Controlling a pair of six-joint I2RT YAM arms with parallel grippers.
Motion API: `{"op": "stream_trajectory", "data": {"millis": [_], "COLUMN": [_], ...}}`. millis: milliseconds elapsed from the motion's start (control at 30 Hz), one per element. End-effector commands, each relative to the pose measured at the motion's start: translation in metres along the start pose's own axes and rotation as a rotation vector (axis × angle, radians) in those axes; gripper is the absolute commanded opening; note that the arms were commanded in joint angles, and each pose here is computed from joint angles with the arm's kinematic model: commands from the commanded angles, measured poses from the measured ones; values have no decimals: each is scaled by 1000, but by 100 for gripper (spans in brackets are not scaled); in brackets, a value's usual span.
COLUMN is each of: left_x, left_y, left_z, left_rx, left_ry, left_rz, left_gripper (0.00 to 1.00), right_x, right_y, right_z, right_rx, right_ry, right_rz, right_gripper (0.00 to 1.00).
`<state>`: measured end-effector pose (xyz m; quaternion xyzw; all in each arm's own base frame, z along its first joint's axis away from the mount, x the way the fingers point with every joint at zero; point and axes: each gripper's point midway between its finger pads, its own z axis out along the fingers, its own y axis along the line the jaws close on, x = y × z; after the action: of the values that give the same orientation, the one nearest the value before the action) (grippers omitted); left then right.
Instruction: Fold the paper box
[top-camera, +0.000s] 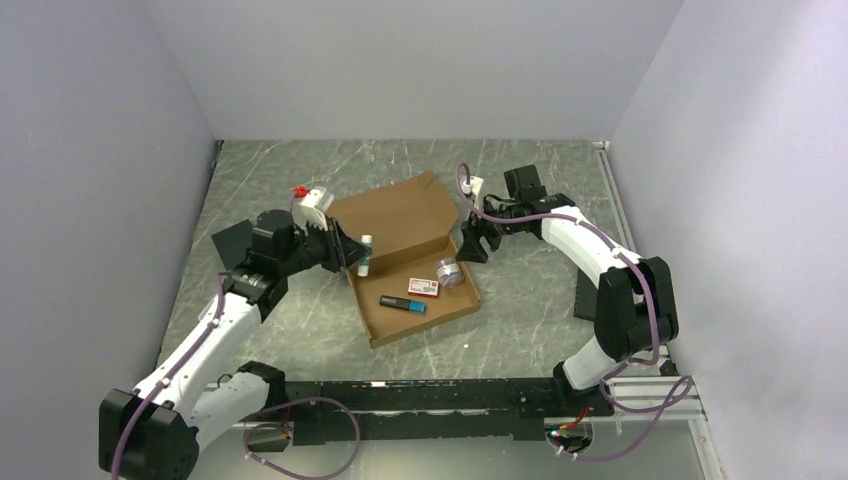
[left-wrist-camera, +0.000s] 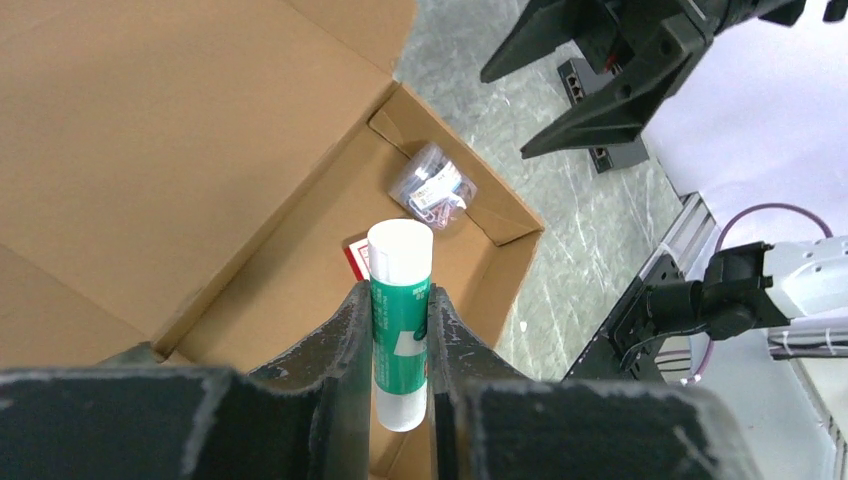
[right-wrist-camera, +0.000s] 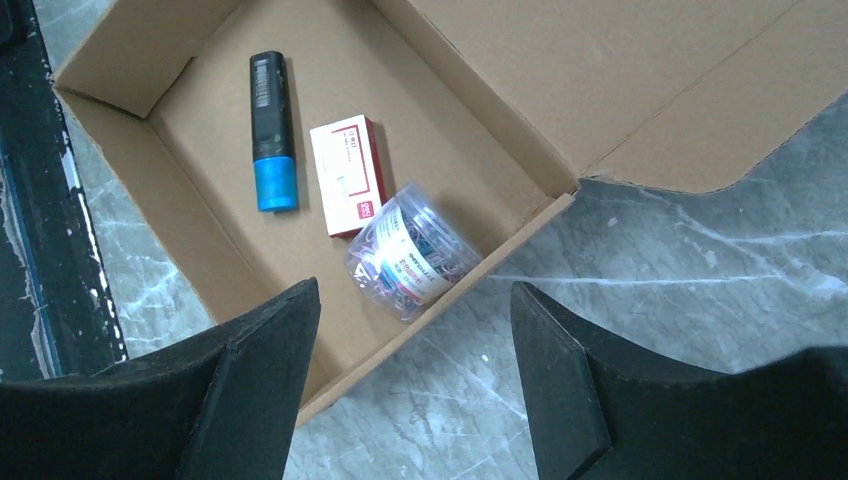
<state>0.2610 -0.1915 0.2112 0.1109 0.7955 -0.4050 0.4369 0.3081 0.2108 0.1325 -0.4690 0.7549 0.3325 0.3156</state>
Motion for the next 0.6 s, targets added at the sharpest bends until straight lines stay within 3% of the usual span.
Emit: {"op": "stream_trajectory", "data": {"millis": [0, 567], "left_x": [0, 76], "left_y": [-4, 3], "left_z": [14, 72], "left_rx": [-24, -176], "left_ry": [-21, 280], "left_rz": [120, 377], "left_gripper": [0, 0], "right_x": [-6, -1], "right_y": [-2, -4], "right_z": [-1, 2], "right_rx": [-9, -16], "right_ry": [-13, 1], "right_rz": [-12, -5], "right_gripper": [73, 74]}}
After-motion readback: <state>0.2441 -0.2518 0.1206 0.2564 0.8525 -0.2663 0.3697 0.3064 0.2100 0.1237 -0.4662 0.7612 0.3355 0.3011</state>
